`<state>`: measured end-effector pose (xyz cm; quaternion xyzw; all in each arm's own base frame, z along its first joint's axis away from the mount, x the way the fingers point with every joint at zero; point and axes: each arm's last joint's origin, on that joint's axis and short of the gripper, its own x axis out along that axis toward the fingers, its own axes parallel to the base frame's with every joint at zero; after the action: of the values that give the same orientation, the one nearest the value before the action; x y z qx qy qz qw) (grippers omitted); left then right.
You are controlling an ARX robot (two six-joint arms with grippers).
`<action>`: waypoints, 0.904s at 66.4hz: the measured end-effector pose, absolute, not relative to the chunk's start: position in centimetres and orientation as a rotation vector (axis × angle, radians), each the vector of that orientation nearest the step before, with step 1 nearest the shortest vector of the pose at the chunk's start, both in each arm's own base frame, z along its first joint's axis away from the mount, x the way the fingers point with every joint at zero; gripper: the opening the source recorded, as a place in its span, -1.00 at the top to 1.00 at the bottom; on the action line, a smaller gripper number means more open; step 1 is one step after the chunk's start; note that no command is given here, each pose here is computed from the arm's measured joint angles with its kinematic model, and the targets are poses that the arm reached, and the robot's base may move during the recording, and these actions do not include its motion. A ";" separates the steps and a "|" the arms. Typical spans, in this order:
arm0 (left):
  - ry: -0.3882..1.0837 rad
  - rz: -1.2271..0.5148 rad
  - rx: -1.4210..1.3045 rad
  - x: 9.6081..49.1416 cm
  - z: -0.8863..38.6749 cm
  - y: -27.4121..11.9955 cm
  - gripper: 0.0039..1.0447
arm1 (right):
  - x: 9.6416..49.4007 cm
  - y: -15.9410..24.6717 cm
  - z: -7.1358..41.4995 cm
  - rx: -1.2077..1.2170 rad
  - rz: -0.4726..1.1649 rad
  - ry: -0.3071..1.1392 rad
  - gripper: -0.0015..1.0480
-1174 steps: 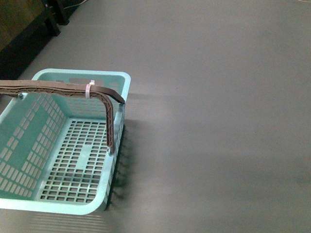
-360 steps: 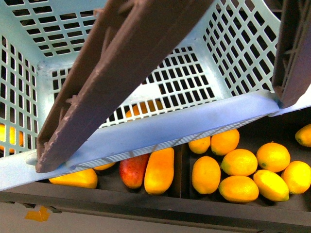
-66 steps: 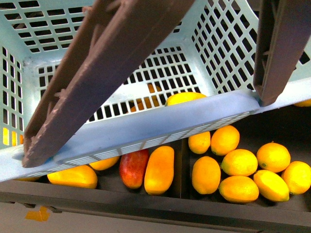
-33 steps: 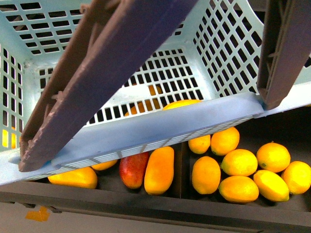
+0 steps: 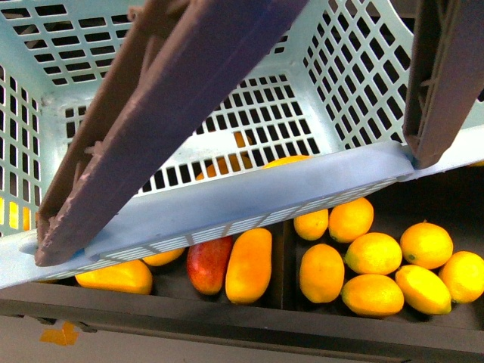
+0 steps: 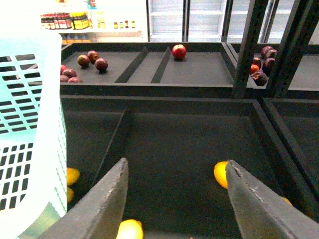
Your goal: Pick lemon and mango into basket
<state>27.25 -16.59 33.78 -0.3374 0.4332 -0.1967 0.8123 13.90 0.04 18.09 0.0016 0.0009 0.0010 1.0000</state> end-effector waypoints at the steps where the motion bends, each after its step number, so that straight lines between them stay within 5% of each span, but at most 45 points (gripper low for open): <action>1: 0.925 -0.420 -0.721 27.2 33.8 -16.6 0.72 | 13.9 0.0 18.1 0.004 0.001 0.002 -0.33; 13: 0.936 -0.441 -0.721 27.1 33.8 -16.9 0.72 | 13.9 0.0 18.1 0.004 -0.002 0.001 -0.86; 60: 0.922 -0.425 -0.723 27.3 33.9 -16.6 0.72 | 13.9 0.0 18.0 0.003 0.000 0.003 -0.83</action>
<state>27.27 -16.61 33.95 -0.3384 0.4319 -0.1991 0.8120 13.89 0.02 18.03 0.0016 0.0016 0.0002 1.0000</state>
